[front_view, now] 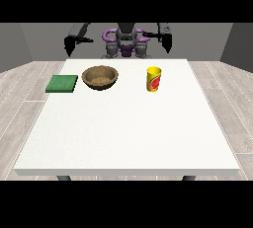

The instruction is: Pick the cup and pour the ball into the bowl, then pick the bowl and place it on the pad

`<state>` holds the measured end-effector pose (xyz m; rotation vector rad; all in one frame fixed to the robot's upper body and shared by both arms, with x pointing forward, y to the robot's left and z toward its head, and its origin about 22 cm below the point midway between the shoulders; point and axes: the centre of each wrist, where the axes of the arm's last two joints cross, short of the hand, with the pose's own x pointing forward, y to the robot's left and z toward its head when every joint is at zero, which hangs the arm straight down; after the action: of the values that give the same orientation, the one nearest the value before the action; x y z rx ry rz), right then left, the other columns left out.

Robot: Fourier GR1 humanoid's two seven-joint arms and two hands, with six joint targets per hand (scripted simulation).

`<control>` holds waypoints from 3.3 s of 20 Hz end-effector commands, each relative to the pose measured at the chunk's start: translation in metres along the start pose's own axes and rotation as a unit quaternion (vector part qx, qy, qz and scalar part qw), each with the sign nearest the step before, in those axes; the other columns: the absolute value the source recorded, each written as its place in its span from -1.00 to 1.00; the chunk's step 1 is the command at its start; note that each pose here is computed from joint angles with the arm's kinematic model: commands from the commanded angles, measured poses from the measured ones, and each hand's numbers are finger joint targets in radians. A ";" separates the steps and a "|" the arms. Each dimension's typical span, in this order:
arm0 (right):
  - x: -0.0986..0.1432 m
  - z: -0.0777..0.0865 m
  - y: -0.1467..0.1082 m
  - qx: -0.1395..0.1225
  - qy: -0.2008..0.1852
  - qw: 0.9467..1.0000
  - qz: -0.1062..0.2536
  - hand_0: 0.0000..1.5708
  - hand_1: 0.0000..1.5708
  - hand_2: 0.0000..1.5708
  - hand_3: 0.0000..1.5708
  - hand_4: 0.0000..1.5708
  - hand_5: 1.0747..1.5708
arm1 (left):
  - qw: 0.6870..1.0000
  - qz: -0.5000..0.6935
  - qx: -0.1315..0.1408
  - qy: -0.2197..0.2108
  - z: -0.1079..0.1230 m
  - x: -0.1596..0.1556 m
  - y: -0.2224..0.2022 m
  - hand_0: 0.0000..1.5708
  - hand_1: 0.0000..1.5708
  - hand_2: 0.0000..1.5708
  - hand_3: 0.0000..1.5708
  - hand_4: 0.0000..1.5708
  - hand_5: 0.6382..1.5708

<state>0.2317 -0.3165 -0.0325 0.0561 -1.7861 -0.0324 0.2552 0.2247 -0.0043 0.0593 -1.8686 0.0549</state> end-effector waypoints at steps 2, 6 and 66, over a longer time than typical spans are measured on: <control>0.008 -0.041 0.009 0.014 -0.039 0.999 -0.001 -1.00 -1.00 -1.00 -1.00 -1.00 0.95 | 0.999 -0.012 0.002 -0.039 -0.035 -0.009 -0.004 -1.00 -1.00 -1.00 -1.00 -1.00 0.76; 0.007 -0.057 -0.010 0.014 -0.081 0.997 0.000 -1.00 -1.00 -1.00 -1.00 -1.00 0.92 | 0.997 -0.024 0.013 -0.077 -0.065 0.001 -0.021 -1.00 -1.00 -1.00 -1.00 -1.00 0.74; -0.041 -0.072 -0.049 -0.006 0.032 0.999 -0.010 -1.00 -1.00 -0.71 -0.84 -0.53 0.90 | 0.752 -0.642 -0.087 -0.125 -0.119 -0.018 -0.072 0.61 0.61 1.00 0.96 0.12 0.92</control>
<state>0.3240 -0.3543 -0.0429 0.1307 -1.7843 0.0099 0.3774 0.2019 0.0067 1.2077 -1.7540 -0.9415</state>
